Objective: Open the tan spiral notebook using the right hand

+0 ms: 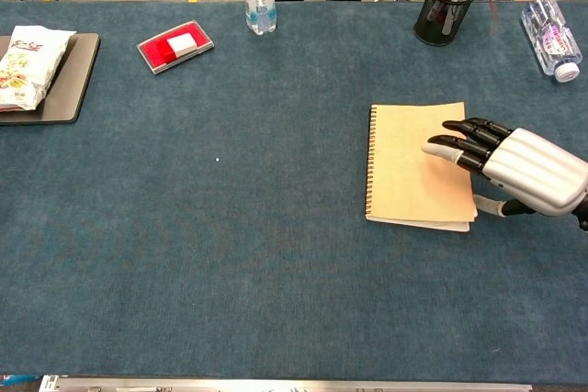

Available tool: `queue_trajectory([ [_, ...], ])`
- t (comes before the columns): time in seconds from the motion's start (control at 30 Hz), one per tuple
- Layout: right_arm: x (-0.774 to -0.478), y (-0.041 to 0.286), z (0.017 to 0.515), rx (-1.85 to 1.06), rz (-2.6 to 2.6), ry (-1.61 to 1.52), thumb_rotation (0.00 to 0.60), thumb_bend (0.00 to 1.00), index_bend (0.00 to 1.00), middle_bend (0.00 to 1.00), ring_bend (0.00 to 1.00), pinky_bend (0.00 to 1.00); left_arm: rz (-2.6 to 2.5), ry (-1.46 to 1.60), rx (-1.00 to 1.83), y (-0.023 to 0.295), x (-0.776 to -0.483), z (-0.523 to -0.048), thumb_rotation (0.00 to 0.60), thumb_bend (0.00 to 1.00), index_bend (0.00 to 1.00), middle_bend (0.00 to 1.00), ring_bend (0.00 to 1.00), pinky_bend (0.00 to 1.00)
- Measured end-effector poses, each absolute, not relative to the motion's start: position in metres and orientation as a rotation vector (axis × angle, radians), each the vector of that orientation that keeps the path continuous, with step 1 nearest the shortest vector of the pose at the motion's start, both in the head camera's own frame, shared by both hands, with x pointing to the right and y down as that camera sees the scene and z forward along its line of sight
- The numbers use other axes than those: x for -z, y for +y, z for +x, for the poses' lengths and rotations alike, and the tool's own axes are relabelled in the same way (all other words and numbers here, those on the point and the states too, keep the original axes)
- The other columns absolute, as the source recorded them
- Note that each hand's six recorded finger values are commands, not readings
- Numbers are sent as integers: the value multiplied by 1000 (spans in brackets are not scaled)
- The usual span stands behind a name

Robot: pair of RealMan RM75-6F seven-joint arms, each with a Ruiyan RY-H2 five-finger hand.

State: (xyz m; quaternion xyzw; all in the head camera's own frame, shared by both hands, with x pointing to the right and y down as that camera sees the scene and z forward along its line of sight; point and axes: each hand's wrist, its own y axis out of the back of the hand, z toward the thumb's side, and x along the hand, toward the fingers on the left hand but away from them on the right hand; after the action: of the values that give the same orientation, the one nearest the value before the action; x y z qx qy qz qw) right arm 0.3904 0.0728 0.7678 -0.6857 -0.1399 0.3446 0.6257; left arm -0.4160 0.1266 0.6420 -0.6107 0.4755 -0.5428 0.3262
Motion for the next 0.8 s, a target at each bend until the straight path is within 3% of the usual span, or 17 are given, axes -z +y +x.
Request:
queue_trajectory([
  [0.3,-770,72,394,-813,-1558,-313,600,266,144,155,20,137,-1600,1245,1422,127,-642,-416,600,300,661,612,574,718],
  [0.8,-778,73,390,-834,-1563,-304,600,309,149,155,20,137,-1599,1247,1420,127,-641,-416,600,300,661,612,574,718],
])
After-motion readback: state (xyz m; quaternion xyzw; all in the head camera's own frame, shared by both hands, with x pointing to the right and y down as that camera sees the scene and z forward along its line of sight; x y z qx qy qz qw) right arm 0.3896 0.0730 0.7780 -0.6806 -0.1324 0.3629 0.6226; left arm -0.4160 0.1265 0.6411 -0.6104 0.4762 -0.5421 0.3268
